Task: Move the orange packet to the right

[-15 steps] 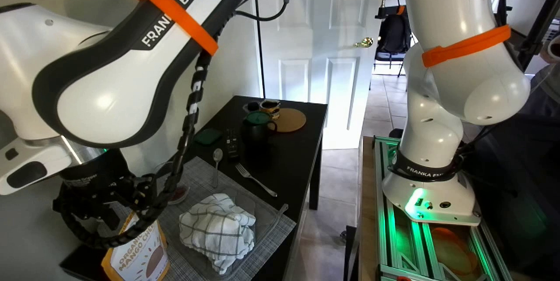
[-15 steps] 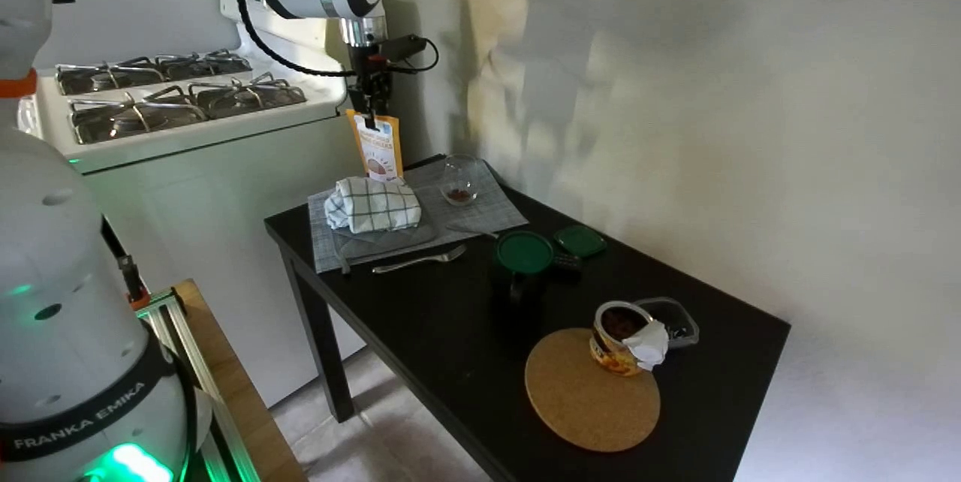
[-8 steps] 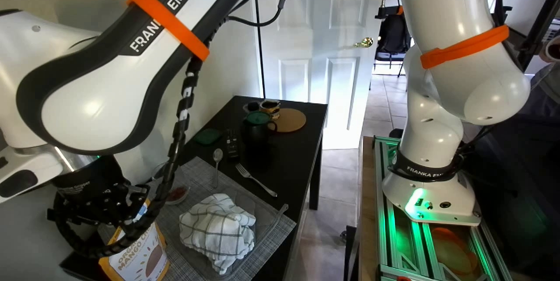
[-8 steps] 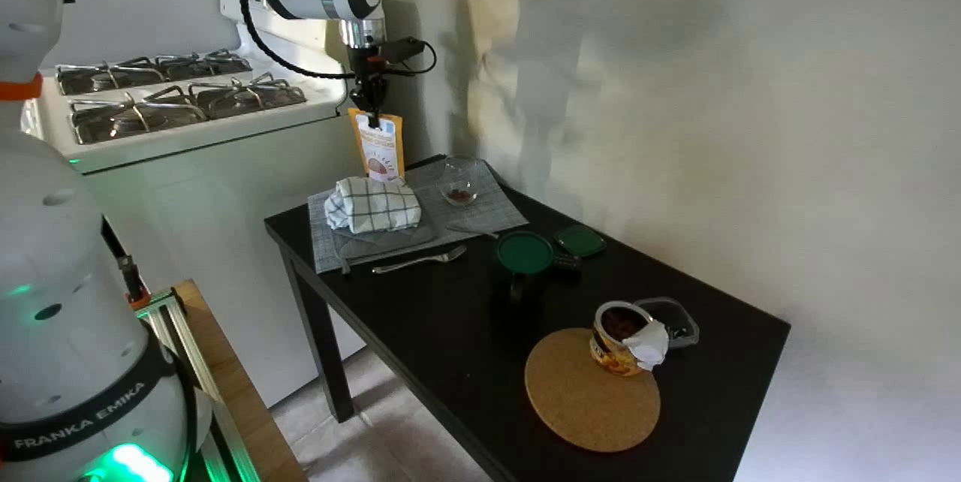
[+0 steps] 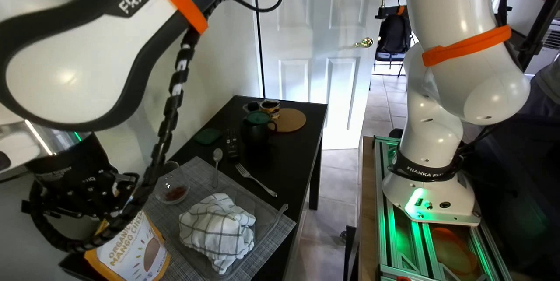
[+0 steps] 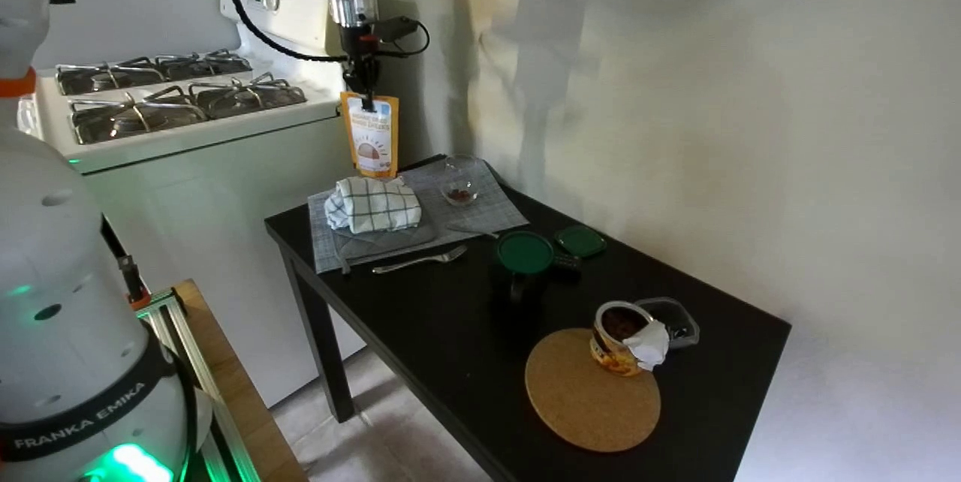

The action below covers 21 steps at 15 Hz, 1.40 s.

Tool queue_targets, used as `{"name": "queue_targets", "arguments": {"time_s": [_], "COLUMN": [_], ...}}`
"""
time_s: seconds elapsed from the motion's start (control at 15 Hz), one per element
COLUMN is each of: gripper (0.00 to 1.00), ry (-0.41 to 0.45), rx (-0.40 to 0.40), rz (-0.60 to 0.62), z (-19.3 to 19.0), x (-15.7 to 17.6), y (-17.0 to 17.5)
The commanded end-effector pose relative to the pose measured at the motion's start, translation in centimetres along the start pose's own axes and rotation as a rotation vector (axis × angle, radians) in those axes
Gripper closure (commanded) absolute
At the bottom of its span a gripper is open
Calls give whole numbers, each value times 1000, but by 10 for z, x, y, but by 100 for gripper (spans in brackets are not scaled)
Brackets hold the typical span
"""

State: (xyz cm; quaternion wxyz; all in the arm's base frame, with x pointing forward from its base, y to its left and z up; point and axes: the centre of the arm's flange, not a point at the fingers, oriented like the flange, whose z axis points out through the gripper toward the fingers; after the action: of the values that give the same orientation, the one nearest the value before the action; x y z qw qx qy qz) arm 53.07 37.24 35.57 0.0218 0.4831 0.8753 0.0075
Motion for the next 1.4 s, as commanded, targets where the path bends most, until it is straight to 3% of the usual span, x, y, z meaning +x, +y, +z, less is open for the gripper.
{"name": "queue_targets", "arguments": {"time_s": [0.0, 0.27, 0.53, 0.6, 0.67, 0.73, 0.93, 1.33], "gripper": [99, 99, 99, 99, 99, 97, 99, 99], "ry": [-35, -109, -161, -139, -101, -129, -120, -248], "rx": [-159, -339, -456, -489, -487, -465, -476, -439], "rz": [-7, 87, 273, 327, 292, 282, 299, 415], "z": [-76, -152, -199, -205, -203, -212, -210, -219], "x": [0, -26, -92, -106, -102, -101, -108, -181], "y": [-37, -71, -110, -117, -117, -94, -105, -137]}}
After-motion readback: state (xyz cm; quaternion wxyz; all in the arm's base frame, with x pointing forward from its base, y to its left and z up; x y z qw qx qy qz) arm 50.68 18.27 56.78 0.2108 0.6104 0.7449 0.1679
